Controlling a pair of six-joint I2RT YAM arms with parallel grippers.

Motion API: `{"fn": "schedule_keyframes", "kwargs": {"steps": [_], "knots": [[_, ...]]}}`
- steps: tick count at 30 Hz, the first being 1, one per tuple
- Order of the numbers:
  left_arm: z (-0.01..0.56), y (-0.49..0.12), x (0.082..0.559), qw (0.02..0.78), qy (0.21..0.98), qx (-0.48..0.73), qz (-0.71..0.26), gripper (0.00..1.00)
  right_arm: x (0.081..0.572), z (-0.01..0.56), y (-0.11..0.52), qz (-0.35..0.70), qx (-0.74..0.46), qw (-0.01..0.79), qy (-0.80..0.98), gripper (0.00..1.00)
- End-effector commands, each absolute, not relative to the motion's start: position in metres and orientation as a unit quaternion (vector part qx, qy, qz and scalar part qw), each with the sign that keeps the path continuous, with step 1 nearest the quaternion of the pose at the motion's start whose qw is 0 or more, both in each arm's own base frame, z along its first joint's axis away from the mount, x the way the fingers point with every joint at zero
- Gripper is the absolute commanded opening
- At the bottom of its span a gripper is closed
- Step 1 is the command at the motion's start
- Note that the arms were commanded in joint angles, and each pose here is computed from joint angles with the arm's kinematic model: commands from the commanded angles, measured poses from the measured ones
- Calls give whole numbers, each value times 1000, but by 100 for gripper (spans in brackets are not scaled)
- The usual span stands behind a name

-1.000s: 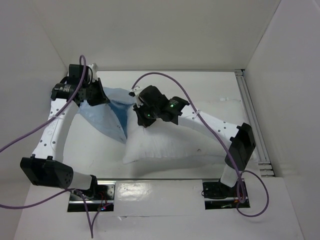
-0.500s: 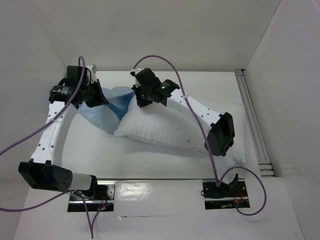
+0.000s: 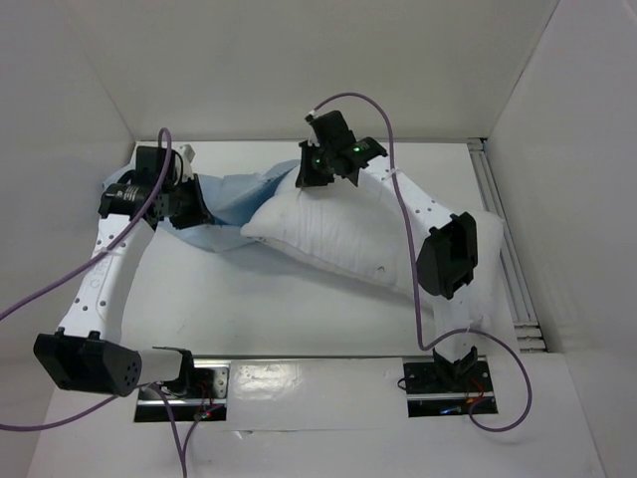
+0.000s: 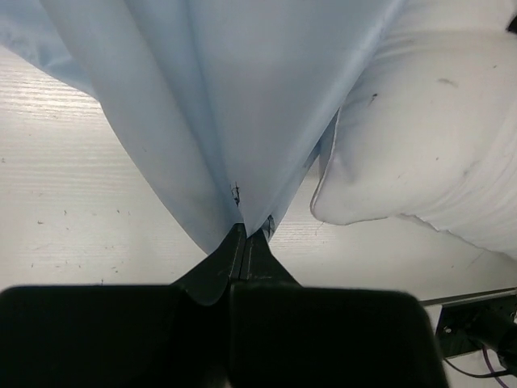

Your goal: Put the pillow into the pillowcase

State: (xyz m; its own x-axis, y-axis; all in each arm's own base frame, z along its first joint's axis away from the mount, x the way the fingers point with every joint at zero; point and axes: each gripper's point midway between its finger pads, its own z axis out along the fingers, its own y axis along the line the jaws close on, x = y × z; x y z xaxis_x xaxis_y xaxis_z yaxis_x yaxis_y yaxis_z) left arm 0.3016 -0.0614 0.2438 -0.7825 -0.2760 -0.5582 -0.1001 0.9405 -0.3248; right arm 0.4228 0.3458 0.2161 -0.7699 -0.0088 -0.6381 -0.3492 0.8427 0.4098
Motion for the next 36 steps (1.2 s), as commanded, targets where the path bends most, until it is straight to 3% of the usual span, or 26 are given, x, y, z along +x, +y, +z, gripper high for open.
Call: {"fn": "schedule_keyframes", "kwargs": {"steps": [1,13,30,36], "knots": [[257,-58,292,337,928,-83,-136,0,436,228,346,288,-68,334,895,0],[271,-67,294,353,923,-58,-145,0,444,220,369,357,-37,295,886,0],[286,-74,306,362,917,-58,-157,0,319,208,355,266,-160,259,915,0],[289,-77,307,362,917,-57,-154,0,301,211,359,214,-200,257,921,0]]}}
